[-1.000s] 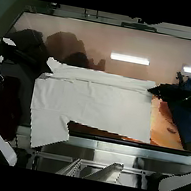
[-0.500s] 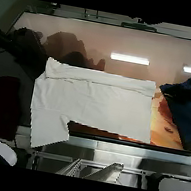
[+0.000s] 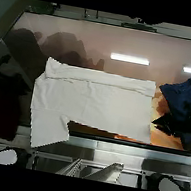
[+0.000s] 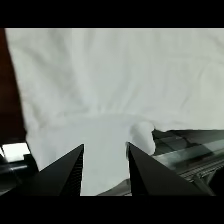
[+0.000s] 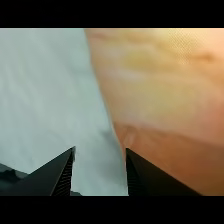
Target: Fold the shirts.
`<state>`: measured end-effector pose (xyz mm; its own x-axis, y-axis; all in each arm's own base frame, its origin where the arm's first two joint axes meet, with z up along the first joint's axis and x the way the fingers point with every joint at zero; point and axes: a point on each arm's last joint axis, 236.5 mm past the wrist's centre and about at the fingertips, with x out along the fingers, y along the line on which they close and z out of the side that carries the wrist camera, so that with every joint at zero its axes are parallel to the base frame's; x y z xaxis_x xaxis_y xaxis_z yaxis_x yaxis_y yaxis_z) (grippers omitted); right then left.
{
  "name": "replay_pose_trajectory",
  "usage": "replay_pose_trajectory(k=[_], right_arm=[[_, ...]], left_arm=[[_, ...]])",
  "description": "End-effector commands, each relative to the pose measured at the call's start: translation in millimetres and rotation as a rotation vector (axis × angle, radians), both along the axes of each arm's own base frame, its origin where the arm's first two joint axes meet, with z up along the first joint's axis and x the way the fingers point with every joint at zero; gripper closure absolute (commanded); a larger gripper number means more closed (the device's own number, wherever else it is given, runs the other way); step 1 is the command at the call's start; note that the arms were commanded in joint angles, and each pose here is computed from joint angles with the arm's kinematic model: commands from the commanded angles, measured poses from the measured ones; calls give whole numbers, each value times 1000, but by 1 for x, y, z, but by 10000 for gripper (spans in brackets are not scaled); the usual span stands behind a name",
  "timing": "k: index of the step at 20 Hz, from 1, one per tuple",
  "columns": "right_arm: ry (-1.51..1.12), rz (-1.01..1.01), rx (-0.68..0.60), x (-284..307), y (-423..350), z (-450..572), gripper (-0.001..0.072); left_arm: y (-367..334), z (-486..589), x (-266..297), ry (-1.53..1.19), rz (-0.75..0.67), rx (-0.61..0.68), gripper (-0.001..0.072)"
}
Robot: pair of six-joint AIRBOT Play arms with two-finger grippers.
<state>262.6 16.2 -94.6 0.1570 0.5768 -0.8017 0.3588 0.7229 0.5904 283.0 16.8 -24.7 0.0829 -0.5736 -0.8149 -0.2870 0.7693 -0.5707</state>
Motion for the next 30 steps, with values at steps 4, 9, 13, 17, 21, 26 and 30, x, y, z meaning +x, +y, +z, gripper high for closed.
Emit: replay_pose_trajectory(k=[4,9,13,17,21,26,30], right_arm=[[66,16,-3,-44,18,-32,331],[-15,29,35,-28,31,-25,334],[-43,22,57,-22,35,-20,336],[-43,22,62,-22,36,-19,353],[-44,21,61,-22,36,-19,353],[-42,19,76,-22,39,-17,353],[-32,30,94,-25,42,-15,353]], left_arm=[[-7,-30,-71,57,183,-21,418],[6,-44,-104,128,139,77,417],[-9,-60,-113,223,53,34,418],[-16,-83,-114,280,6,14,418],[-1,-101,-119,305,-6,77,418],[-37,-89,-68,116,51,-114,418],[-52,-84,-71,120,-4,-142,419]])
